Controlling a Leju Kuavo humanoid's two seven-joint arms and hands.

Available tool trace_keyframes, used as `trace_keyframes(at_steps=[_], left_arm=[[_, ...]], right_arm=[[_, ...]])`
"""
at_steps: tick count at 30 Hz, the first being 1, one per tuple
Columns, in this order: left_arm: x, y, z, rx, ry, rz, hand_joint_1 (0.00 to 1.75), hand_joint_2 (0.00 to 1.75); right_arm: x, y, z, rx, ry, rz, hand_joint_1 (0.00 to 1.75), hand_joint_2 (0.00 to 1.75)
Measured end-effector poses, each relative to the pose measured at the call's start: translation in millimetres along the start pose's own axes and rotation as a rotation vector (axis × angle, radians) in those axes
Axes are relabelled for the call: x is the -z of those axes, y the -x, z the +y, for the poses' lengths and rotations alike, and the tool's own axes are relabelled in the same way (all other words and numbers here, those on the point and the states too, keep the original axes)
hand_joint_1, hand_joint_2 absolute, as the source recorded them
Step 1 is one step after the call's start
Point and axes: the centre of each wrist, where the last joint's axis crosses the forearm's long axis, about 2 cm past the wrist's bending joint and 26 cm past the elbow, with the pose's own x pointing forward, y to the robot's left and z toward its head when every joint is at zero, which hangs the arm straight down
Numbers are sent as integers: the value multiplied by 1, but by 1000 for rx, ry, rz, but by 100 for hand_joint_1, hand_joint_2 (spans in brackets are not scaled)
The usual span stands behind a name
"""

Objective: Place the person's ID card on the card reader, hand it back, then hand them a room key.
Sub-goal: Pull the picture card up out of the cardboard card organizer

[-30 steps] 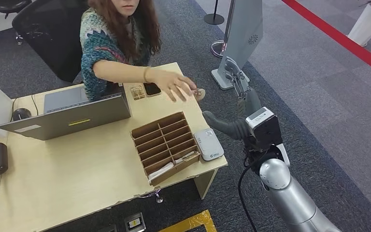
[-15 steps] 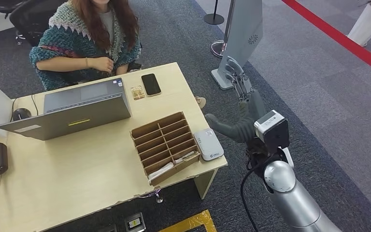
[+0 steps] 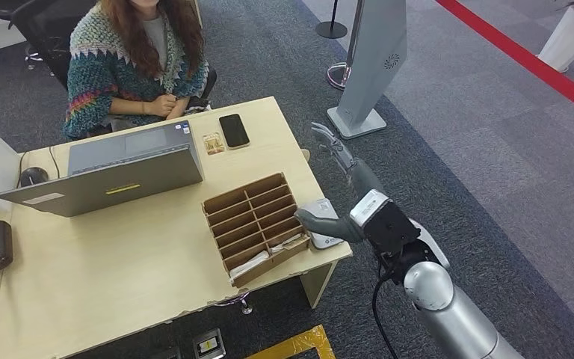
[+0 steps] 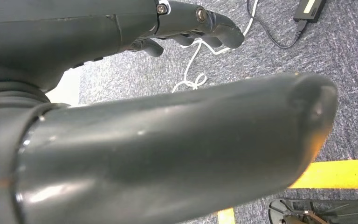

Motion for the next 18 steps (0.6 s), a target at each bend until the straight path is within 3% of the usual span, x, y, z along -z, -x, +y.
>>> trace_keyframes(at_steps=[8, 14, 18], left_arm=[[0, 0, 0, 1, 0, 0, 0, 0], [2, -3, 2, 8, 6, -14, 0, 0], [2, -3, 2, 11, 6, -18, 0, 0]], right_arm=[[-1, -1, 4, -53, -32, 26, 0, 175], [-11, -5, 33, -420, -179, 106, 0, 175], [-13, -3, 41, -502, -223, 102, 0, 175]])
